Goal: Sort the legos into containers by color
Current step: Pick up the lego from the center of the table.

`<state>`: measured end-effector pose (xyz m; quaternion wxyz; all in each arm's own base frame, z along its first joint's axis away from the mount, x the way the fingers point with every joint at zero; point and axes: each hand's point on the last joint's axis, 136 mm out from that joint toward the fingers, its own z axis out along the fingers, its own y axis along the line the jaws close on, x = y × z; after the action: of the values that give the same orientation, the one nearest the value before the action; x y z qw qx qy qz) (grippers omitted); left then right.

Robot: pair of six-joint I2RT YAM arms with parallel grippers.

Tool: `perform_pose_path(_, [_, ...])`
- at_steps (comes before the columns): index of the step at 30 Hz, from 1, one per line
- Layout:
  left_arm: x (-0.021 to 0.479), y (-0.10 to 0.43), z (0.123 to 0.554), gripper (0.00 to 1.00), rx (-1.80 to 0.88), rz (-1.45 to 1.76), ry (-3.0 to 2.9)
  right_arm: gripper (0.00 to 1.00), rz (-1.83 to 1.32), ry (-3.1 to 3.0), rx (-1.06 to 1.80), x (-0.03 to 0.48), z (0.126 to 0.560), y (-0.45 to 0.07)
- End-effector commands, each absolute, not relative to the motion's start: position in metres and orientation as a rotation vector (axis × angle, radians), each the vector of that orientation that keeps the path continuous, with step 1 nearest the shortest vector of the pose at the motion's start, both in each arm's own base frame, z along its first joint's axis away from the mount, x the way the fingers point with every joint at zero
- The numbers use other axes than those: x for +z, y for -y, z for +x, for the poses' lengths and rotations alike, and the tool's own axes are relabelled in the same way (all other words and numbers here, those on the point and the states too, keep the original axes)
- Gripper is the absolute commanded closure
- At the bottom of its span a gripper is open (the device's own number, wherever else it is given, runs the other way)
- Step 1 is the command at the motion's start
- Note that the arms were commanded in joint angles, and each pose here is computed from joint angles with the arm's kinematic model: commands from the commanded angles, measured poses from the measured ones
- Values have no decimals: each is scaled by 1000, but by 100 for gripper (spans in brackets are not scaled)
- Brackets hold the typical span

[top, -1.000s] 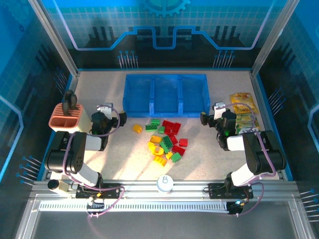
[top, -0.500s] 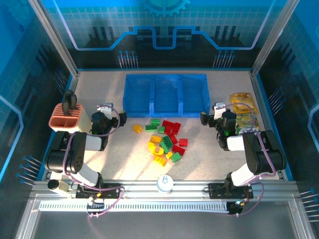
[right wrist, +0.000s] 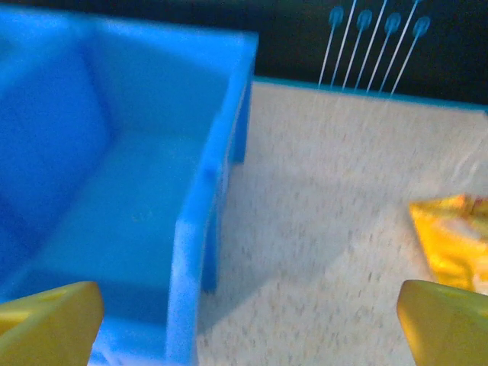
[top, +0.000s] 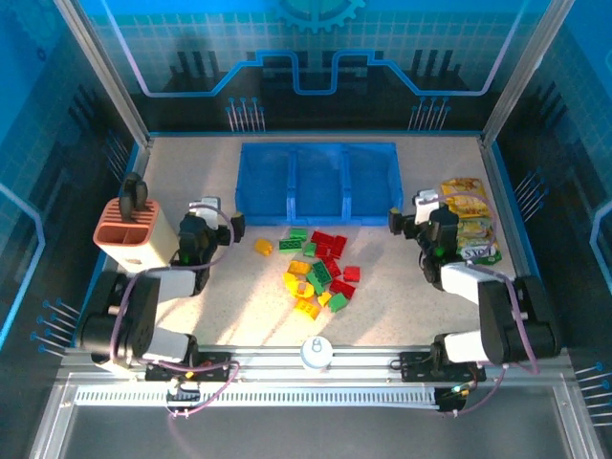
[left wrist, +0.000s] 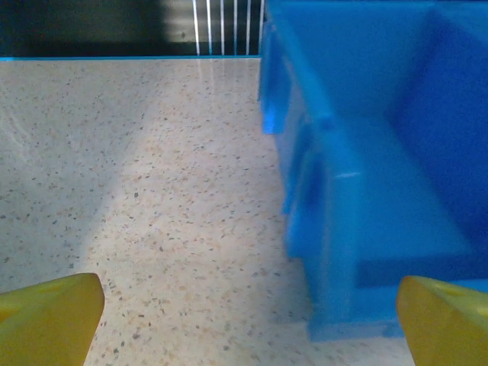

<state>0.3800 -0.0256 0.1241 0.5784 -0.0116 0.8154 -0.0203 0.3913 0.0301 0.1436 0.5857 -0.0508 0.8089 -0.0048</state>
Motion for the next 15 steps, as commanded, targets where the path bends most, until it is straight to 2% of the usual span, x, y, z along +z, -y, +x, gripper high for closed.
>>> perform_pose_path(1, [174,6,369,1,-4,-259,-1981,0,132,-1901,15,192,392,-15])
perform_pose_path(4, [191,-21,343,1,17,-624,-2042,0,640,-2050,72,195,369,25])
perform_pose_path(6, [178,-27,324,1,-50,-849,-2103,0,551,-2140,314,196,380,3])
perform_pose_path(9, [176,9,322,1,-360,-754,-2240,0,492,-2286,428,198,383,-28])
perform_pose_path(15, [203,42,300,1,-319,-620,-2357,0,448,-2374,363,212,375,-53])
